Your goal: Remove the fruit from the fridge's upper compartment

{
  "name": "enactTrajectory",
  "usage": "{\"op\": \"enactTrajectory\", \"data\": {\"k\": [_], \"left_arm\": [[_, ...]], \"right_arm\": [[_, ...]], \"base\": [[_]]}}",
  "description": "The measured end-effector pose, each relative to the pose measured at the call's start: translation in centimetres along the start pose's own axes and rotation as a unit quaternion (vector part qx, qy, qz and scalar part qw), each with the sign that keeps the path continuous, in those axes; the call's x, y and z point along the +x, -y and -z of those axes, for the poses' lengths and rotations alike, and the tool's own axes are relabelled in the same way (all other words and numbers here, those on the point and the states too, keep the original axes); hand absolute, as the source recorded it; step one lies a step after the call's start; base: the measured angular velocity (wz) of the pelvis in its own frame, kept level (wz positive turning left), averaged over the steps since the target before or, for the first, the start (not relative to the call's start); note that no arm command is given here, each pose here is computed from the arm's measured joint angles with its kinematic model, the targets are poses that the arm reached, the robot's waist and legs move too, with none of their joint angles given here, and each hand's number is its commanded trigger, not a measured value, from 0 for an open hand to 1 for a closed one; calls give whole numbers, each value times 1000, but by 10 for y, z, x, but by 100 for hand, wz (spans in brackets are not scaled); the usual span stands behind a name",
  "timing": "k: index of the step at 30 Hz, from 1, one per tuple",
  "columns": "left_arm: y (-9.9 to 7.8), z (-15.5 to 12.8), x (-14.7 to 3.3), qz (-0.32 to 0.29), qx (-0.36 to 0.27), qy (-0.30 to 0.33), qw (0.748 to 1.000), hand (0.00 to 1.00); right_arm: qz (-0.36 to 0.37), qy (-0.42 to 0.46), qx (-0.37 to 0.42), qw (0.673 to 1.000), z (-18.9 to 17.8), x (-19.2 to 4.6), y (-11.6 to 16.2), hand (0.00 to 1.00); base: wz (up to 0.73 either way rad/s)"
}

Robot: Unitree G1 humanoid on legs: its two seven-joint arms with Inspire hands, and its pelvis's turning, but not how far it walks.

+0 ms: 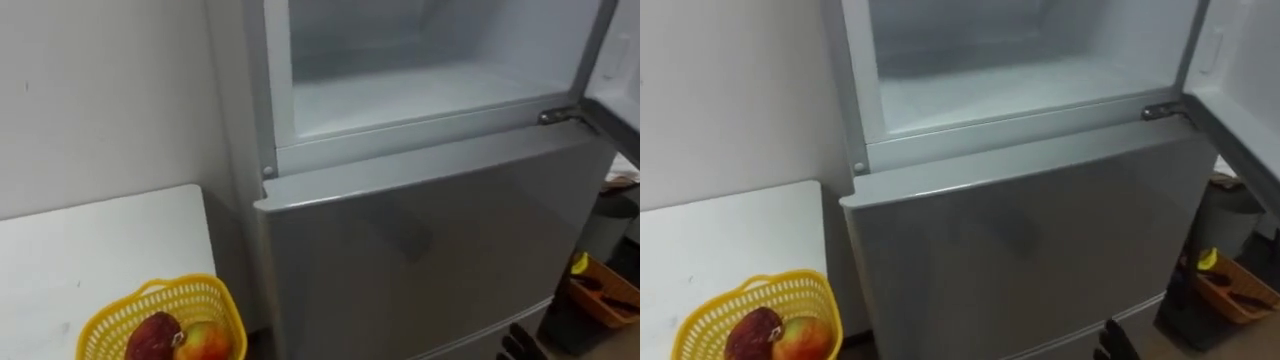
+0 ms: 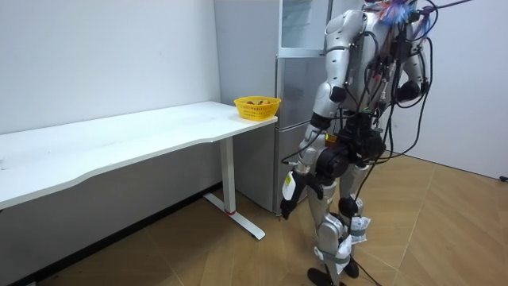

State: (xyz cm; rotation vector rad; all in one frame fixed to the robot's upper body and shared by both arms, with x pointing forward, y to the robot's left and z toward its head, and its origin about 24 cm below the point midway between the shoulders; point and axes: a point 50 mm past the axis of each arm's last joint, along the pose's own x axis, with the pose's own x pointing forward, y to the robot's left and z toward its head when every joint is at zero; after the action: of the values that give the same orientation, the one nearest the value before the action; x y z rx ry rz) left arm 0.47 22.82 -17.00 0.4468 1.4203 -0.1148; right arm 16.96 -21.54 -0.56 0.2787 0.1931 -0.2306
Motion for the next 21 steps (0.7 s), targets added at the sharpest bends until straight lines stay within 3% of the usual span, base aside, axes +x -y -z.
{"op": "enactTrajectory", "data": {"k": [4, 11, 16, 21], "left_arm": [[-1, -3, 0, -9, -1, 8, 1000, 0], [-8, -4, -1, -30, -13, 15, 999, 0], [-16, -2, -2, -54, -43, 18, 997, 0], [-31, 5, -5, -97, -84, 13, 992, 0]], "right_arm": [[63, -6, 131, 989, -1, 0, 14, 0], [189, 19, 222, 956, -19, 5, 41, 0], [258, 138, 306, 906, -90, 15, 64, 0], [306, 260, 365, 840, -142, -5, 96, 0]], "base": [[-3], [0], [2], [4]]}}
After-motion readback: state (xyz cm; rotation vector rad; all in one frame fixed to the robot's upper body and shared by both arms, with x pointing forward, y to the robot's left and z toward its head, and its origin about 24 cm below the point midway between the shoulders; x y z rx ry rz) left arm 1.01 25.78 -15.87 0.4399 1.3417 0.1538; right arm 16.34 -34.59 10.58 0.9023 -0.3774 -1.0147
